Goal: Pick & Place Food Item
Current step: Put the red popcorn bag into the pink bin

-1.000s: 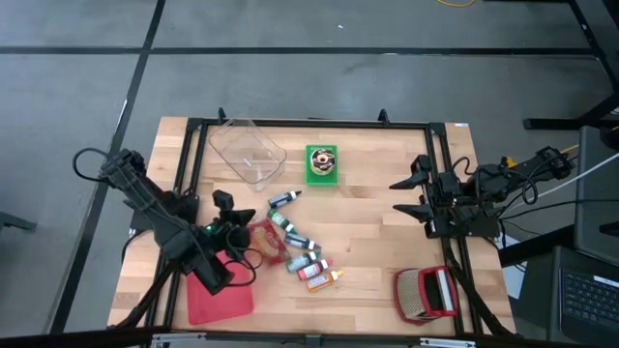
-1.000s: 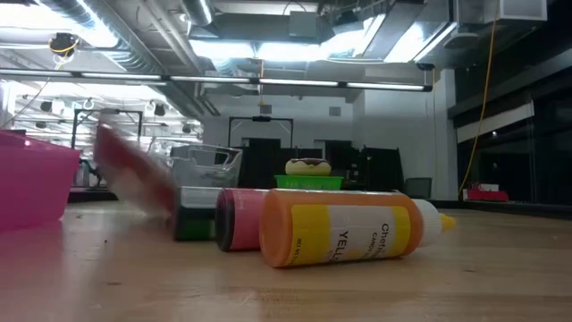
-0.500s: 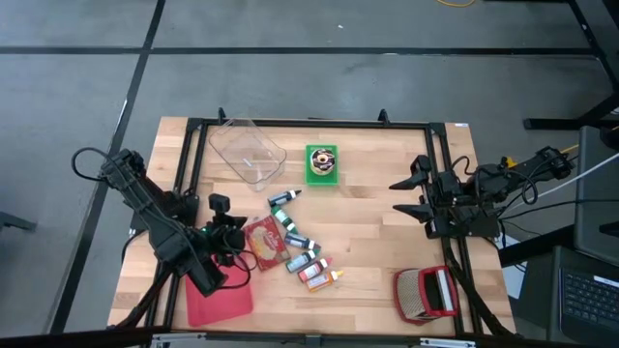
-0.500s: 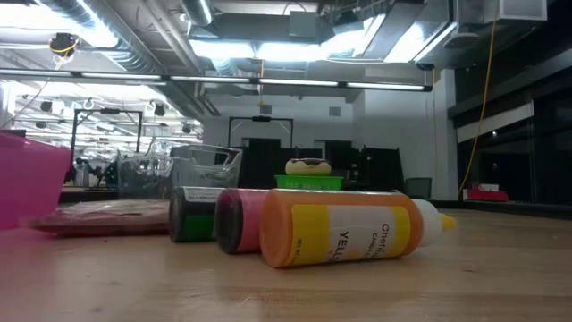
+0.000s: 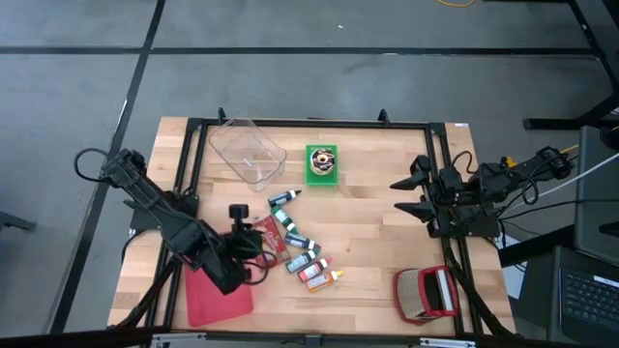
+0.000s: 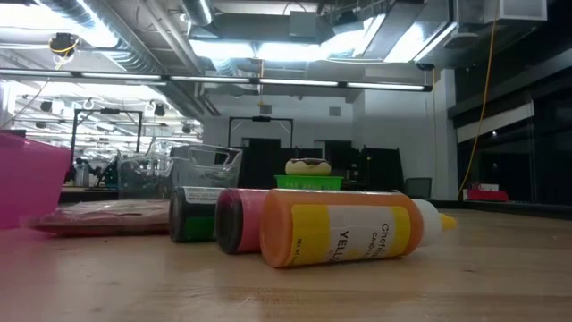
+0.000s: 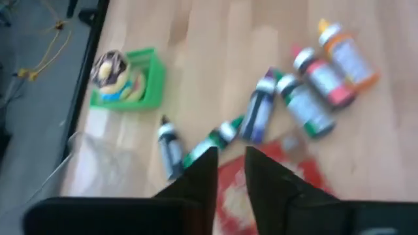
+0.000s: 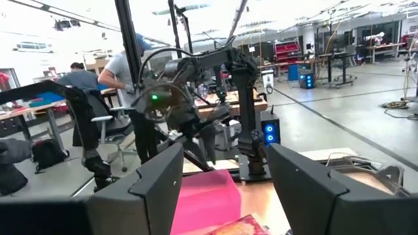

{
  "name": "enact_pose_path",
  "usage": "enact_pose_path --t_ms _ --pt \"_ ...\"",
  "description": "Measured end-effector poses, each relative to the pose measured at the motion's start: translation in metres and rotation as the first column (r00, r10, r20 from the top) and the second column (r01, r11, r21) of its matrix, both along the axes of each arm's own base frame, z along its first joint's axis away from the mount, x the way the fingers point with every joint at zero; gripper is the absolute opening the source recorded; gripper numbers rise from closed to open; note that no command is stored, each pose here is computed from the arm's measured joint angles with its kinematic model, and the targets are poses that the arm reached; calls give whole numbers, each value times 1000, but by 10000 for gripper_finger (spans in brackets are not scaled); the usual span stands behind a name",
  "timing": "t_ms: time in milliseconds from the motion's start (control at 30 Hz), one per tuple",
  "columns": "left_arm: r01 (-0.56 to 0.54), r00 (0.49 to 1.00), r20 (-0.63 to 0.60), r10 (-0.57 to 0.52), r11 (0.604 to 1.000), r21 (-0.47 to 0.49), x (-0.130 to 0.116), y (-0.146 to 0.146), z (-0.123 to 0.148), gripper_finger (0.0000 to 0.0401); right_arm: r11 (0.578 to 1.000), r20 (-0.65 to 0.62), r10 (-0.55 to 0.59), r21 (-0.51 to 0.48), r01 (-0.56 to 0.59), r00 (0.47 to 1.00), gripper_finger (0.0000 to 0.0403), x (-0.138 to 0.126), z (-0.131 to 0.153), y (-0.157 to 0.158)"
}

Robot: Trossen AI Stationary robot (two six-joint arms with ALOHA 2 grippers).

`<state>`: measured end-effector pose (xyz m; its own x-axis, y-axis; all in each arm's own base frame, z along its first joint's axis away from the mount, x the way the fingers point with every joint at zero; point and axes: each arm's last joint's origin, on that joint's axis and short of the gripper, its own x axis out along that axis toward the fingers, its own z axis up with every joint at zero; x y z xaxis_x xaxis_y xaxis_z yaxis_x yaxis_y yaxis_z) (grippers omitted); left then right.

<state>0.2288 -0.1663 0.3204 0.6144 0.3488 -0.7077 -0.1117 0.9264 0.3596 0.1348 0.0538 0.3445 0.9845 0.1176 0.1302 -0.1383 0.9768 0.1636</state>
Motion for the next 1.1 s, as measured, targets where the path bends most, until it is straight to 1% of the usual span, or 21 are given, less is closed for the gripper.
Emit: enact_pose_path --t_ms 67,133,233,333,400,467,567,667,800,867,933,1033,1100 --pt "1 999 50 1 999 -34 5 -4 0 104 1000 2 -7 -7 7 1000 226 0 0 0" --pt "-29 996 81 35 997 -75 13 -5 -3 133 1000 -1 -23 -4 23 1000 226 0 0 -1" --pt "-69 996 52 76 991 -113 28 -7 -17 172 999 -7 -28 -21 28 1000 226 1 -1 -1" --pt "-93 996 -2 93 992 -88 47 -16 -41 196 998 -12 14 -64 -14 1000 226 2 -2 2" --pt "-99 994 -49 95 992 -83 62 -23 -55 204 997 -22 18 -70 -19 1000 226 4 -4 3" --pt "-117 989 -95 110 991 -66 78 -27 -65 207 995 -23 16 -97 -18 1000 226 5 -4 3" --pt "-161 969 -193 156 987 -14 101 -33 -78 207 989 -24 51 -141 -54 998 226 6 -5 5" --pt "-206 934 -291 209 978 39 118 -41 -85 207 987 -20 77 -142 -79 997 226 6 -5 5" --pt "-259 854 -445 268 962 83 135 -56 -100 209 985 -22 108 -135 -110 994 226 6 -5 6" --pt "-282 838 -474 270 958 48 145 -64 -106 212 984 -25 114 -137 -117 993 226 6 -6 7" --pt "-285 849 -465 251 959 -2 151 -74 -107 218 984 -25 114 -137 -116 993 226 6 -5 6" --pt "-342 846 -449 288 939 -42 158 -82 -111 229 984 -25 114 -137 -116 993 226 6 -6 6" --pt "-378 828 -464 314 925 -47 158 -83 -117 234 984 -25 115 -137 -117 993 226 6 -5 6"
